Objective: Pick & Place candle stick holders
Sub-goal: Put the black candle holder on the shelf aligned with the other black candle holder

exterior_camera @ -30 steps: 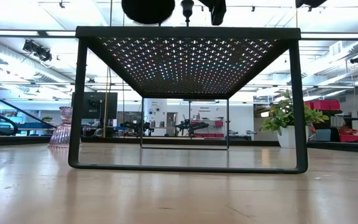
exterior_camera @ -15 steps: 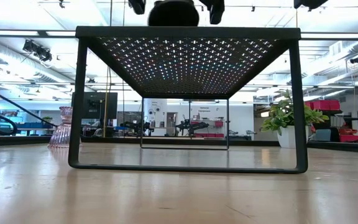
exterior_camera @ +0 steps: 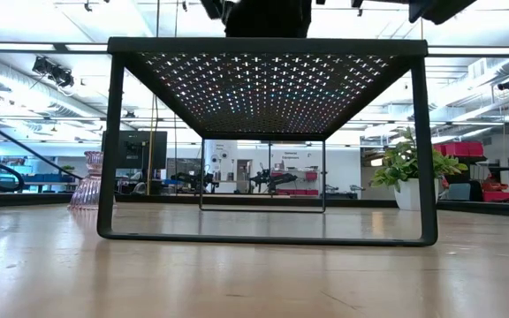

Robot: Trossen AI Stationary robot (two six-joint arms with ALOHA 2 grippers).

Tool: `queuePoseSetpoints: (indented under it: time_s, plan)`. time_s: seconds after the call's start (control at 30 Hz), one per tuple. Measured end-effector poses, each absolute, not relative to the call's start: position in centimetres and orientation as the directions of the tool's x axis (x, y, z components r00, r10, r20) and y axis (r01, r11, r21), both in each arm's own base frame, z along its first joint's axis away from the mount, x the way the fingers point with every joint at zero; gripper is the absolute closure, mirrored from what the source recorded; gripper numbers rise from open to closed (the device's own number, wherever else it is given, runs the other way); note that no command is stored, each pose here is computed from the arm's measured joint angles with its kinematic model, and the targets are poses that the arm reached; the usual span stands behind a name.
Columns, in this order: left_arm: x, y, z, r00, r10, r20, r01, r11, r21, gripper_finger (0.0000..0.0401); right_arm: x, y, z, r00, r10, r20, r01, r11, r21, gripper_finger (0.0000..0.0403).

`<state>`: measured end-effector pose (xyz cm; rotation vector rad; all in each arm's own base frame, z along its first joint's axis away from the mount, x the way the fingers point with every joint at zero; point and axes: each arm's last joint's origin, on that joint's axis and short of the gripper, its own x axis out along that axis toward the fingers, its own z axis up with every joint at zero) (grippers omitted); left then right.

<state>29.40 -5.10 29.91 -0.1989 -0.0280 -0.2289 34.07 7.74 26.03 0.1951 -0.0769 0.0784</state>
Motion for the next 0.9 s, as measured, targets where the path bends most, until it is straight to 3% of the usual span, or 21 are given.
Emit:
queuePoseSetpoints:
  time_s: [0.2,0.37,0.43,0.9]
  plan:
    - [29.45,-5.05,29.72,0.975,-0.219,0.035,0.221,0.956,-0.191,0.0387,34.08,7.74,25.83,0.996,0.068,0.063,-0.079,0.979,0.188,0.0240]
    - [29.45,-5.02,29.79,0.975,-0.216,0.041,0.220,0.958,-0.181,0.0387,34.07,7.82,25.82,0.994,0.086,0.061,-0.096,0.978,0.183,0.0360]
    - [29.45,-5.03,29.79,0.975,-0.216,0.041,0.220,0.959,-0.179,0.0387,34.07,7.84,25.82,0.994,0.093,0.061,-0.102,0.981,0.166,0.0388]
    - [29.45,-5.03,29.73,0.976,-0.217,0.035,0.219,0.958,-0.185,0.0374,34.08,7.78,25.78,0.996,0.074,0.057,-0.083,0.982,0.172,0.0398]
